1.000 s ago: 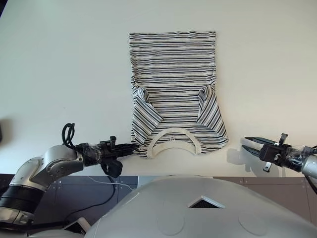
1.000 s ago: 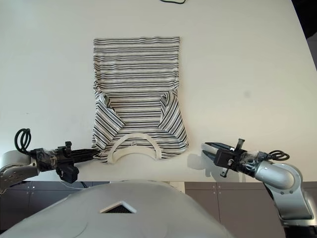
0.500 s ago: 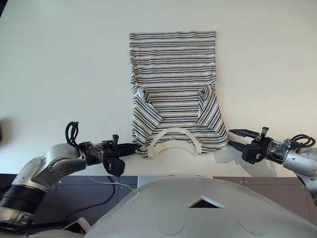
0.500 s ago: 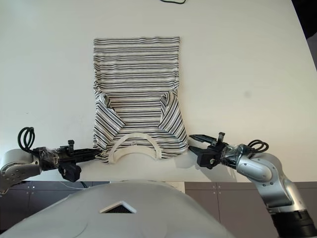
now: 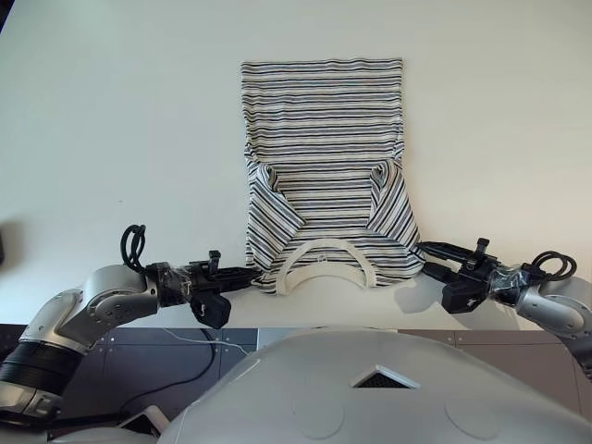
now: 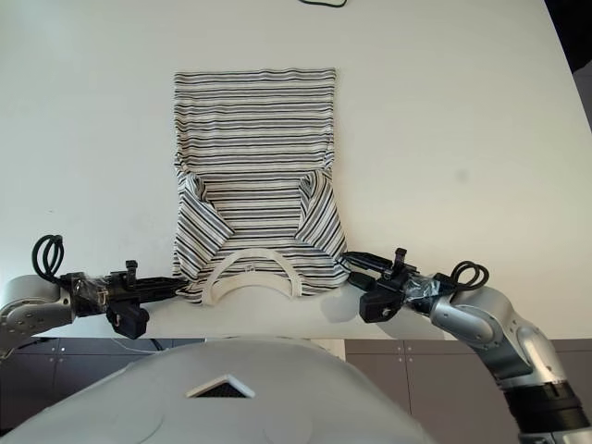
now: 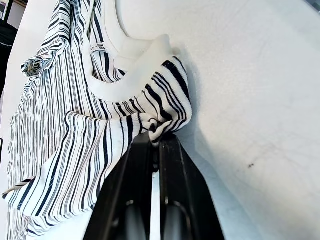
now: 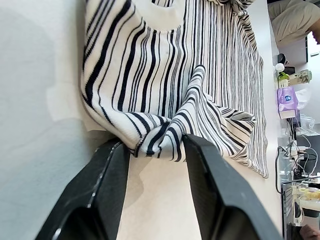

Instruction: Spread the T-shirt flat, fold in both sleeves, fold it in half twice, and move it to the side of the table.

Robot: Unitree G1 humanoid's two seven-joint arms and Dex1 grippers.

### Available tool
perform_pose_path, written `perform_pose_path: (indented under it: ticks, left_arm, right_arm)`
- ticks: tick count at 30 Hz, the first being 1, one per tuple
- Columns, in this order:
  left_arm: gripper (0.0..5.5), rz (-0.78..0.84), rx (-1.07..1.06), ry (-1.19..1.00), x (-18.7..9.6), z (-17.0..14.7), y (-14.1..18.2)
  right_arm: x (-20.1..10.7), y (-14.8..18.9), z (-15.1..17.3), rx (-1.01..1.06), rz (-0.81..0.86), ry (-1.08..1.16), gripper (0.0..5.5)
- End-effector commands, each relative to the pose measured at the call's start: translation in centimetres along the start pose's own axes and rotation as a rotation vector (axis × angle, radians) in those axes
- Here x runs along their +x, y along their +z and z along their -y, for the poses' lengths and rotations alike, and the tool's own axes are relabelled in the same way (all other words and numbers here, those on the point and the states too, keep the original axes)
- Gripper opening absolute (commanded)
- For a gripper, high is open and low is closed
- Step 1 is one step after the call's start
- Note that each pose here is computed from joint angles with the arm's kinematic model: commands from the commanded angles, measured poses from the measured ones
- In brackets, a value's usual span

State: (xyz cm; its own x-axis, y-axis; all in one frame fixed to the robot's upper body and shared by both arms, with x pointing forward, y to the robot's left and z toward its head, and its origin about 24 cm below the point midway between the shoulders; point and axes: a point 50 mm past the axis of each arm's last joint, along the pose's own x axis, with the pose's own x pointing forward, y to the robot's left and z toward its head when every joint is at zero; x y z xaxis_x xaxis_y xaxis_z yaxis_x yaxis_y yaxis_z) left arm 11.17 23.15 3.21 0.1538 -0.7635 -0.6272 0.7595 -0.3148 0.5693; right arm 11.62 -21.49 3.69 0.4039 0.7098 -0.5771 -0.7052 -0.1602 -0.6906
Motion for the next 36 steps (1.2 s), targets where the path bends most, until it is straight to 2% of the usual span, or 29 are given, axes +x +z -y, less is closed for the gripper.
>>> perform_pose_path:
  ticks: [1, 14, 23, 27, 31, 36]
  left_arm:
    - [0.10, -0.056, -0.029, -0.106, -0.2, 1.5, -0.7]
    - [0.10, -0.041, -0.026, -0.112, -0.1, 1.7, -0.5]
    - [0.10, -0.032, -0.012, -0.106, -0.1, 1.3, -0.7]
    - [0.10, -0.014, -0.015, -0.079, 0.0, 1.0, -0.8]
    - [0.10, 0.023, -0.115, 0.007, 0.2, -0.4, -0.3]
    - [0.10, 0.088, -0.360, -0.041, -2.1, -0.3, 2.3]
  right_arm:
    - [-0.2, -0.9, -1.2, -0.006, -0.046, 0.097, 1.90]
    - [0.2, -1.4, -1.2, -0.059, -0.013, 0.167, 1.90]
    - [0.2, -1.3, -1.3, -0.011, -0.004, 0.188, 0.22]
    - [0.1, -1.5, -0.7, 0.011, -0.008, 0.193, 0.15]
    - [-0.5, -1.3, 0.2, 0.072, 0.005, 0.214, 0.15]
    - [-3.2, 1.0, 1.9, 0.198, 0.048, 0.290, 0.15]
